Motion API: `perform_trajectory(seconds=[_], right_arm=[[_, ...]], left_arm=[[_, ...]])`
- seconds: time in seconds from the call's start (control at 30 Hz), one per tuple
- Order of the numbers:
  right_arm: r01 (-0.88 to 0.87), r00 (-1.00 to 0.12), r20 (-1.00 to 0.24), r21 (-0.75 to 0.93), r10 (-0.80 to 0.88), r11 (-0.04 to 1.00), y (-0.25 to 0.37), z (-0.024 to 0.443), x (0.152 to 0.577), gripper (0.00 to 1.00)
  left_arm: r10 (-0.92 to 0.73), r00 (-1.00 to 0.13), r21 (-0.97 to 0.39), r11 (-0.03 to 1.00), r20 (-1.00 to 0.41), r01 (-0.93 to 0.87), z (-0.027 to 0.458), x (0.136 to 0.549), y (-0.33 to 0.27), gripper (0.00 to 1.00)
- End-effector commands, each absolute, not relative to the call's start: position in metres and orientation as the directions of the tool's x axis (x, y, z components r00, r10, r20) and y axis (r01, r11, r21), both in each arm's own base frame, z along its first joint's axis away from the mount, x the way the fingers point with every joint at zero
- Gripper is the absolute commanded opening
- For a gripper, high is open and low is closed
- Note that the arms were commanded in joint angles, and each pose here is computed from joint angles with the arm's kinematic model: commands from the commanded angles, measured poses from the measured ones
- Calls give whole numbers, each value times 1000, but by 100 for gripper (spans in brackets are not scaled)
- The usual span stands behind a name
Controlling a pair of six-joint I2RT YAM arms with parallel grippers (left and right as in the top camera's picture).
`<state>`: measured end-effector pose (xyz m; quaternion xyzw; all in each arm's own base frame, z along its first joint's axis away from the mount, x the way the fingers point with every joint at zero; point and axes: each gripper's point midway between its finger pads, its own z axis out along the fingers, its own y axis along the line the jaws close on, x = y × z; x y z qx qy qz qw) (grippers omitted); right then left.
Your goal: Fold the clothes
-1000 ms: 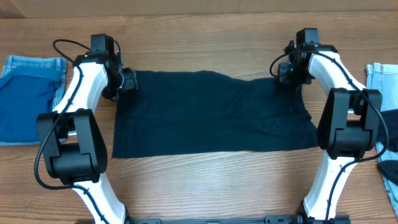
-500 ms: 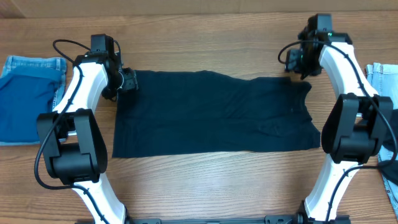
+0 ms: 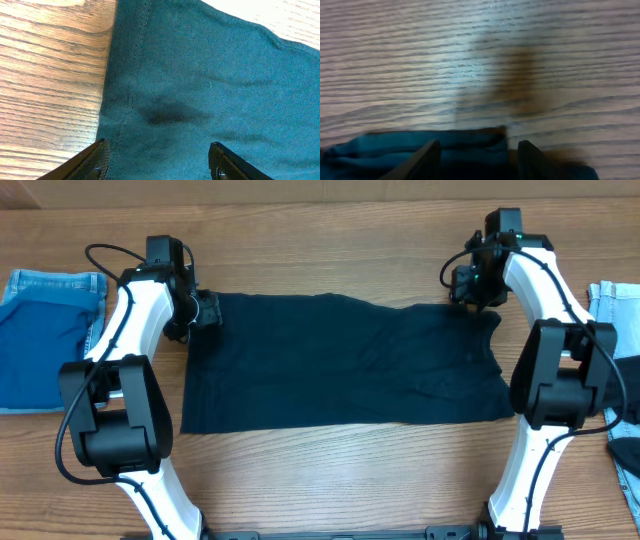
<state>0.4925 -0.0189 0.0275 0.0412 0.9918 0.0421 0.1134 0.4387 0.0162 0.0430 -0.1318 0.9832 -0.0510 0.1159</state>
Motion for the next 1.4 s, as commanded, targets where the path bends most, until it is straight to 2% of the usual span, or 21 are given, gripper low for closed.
perform_trajectory(seconds=[0.0, 0.5, 0.53, 0.63, 0.7, 0.8, 0.97, 1.17, 1.37], right_arm=[[71, -973, -214, 76, 86, 995, -21, 22, 495, 54], [76, -985, -148, 75, 87, 994, -20, -1, 479, 51], [77, -987, -137, 75, 87, 994, -19, -4, 476, 49], [78, -988, -128, 75, 87, 994, -19, -7, 473, 34], [77, -988, -129, 76, 87, 994, -19, -7, 473, 32], [78, -987, -132, 76, 87, 994, -19, -7, 474, 4], [98, -981, -160, 79, 110, 992, -20, 4, 483, 4], [121, -935, -322, 95, 146, 988, -22, 77, 512, 4], [132, -925, -346, 102, 159, 986, -22, 91, 512, 4]], left_arm=[[-254, -941, -139, 964, -223, -227, 45, 444, 12, 67], [-254, -942, -136, 964, -220, -228, 45, 443, 13, 67], [-254, -942, -136, 964, -219, -228, 45, 443, 13, 67], [-254, -943, -136, 964, -217, -228, 45, 443, 13, 67], [-254, -943, -135, 964, -213, -229, 45, 442, 13, 67], [-254, -944, -134, 964, -209, -229, 44, 441, 13, 67], [-253, -944, -134, 964, -210, -229, 44, 441, 13, 66], [-253, -944, -134, 964, -209, -229, 44, 441, 13, 66], [-253, -944, -133, 964, -209, -229, 44, 441, 13, 66]])
